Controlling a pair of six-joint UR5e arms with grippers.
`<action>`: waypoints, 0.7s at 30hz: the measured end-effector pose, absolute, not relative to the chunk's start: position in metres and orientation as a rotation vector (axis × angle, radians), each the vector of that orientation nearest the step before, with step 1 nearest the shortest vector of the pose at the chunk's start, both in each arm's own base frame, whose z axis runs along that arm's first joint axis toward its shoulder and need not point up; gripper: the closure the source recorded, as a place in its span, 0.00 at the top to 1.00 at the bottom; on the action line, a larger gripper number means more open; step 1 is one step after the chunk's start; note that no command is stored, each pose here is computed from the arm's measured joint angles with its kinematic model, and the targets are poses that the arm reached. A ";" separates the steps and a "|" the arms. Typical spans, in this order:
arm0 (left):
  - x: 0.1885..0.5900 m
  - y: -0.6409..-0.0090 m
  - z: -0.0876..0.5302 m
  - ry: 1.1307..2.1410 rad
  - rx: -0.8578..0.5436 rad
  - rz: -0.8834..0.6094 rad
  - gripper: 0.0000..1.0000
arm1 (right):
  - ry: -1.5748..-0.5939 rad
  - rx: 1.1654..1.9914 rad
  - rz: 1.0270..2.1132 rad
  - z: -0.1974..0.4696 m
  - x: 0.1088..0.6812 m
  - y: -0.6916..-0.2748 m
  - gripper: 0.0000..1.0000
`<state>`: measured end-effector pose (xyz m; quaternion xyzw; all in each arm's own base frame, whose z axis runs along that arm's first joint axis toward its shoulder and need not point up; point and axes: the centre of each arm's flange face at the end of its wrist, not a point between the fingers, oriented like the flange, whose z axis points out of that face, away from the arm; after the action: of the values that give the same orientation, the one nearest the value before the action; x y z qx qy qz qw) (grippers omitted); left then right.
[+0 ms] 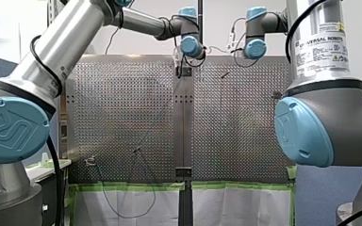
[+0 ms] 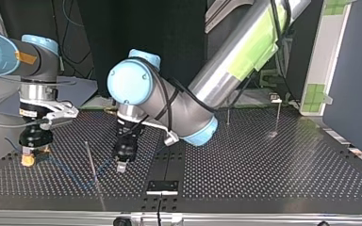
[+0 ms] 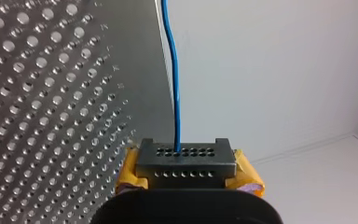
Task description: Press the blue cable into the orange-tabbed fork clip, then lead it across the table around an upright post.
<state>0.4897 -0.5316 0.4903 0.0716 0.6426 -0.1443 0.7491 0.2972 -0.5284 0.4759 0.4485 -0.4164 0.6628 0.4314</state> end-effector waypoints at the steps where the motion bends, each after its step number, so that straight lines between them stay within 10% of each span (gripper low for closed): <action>1: 0.490 -0.535 0.488 1.411 0.161 -0.315 0.02 | -1.039 1.117 1.651 0.476 0.295 -0.529 0.00; 21: 0.513 -0.575 0.467 1.430 0.185 -0.343 0.02 | -1.048 1.101 1.619 0.472 0.264 -0.550 0.00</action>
<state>0.5131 -0.5748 0.4667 0.0843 0.6512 -0.1560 0.7379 0.2636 -0.5498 0.4721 0.4443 -0.4229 0.6530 0.4443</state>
